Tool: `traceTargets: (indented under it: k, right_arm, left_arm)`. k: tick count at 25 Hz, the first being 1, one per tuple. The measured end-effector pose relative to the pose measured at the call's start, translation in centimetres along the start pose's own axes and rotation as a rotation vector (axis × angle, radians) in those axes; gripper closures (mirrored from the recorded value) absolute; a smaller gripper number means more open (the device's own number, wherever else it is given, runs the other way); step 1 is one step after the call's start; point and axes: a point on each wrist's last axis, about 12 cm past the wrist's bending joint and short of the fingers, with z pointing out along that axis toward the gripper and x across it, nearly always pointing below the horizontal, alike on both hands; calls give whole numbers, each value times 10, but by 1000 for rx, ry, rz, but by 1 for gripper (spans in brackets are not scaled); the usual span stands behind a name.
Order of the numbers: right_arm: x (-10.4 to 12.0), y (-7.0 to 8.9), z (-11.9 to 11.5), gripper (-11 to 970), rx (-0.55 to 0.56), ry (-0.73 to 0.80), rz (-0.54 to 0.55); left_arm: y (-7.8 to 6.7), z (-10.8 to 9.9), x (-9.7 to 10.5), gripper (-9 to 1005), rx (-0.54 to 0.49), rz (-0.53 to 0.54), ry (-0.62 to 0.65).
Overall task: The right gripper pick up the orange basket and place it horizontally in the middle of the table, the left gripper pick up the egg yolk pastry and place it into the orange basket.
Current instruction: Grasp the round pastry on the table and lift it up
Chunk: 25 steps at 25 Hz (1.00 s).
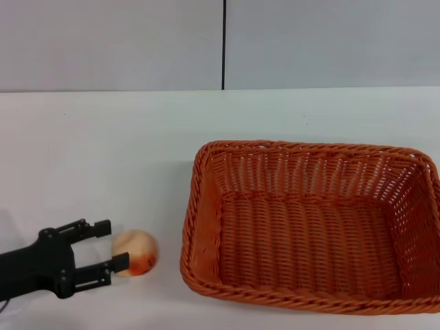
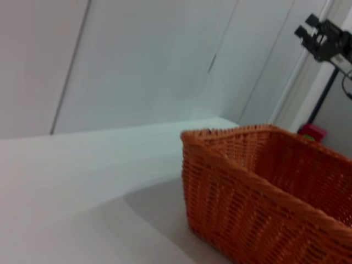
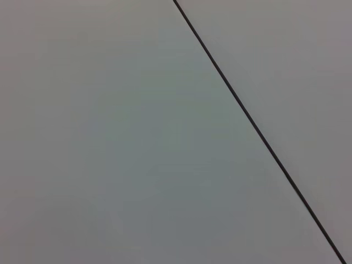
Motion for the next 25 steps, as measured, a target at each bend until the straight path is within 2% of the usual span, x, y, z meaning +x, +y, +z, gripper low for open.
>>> traceTargets:
  k: [13,25]
  right_arm:
    - [3,1,-3,421,8,4,6]
    - [4,1,-4,422,11,3,9]
  left_arm:
    - [1,13,4,200,-10,0,45]
    - [4,11,1,507,-39,30,12]
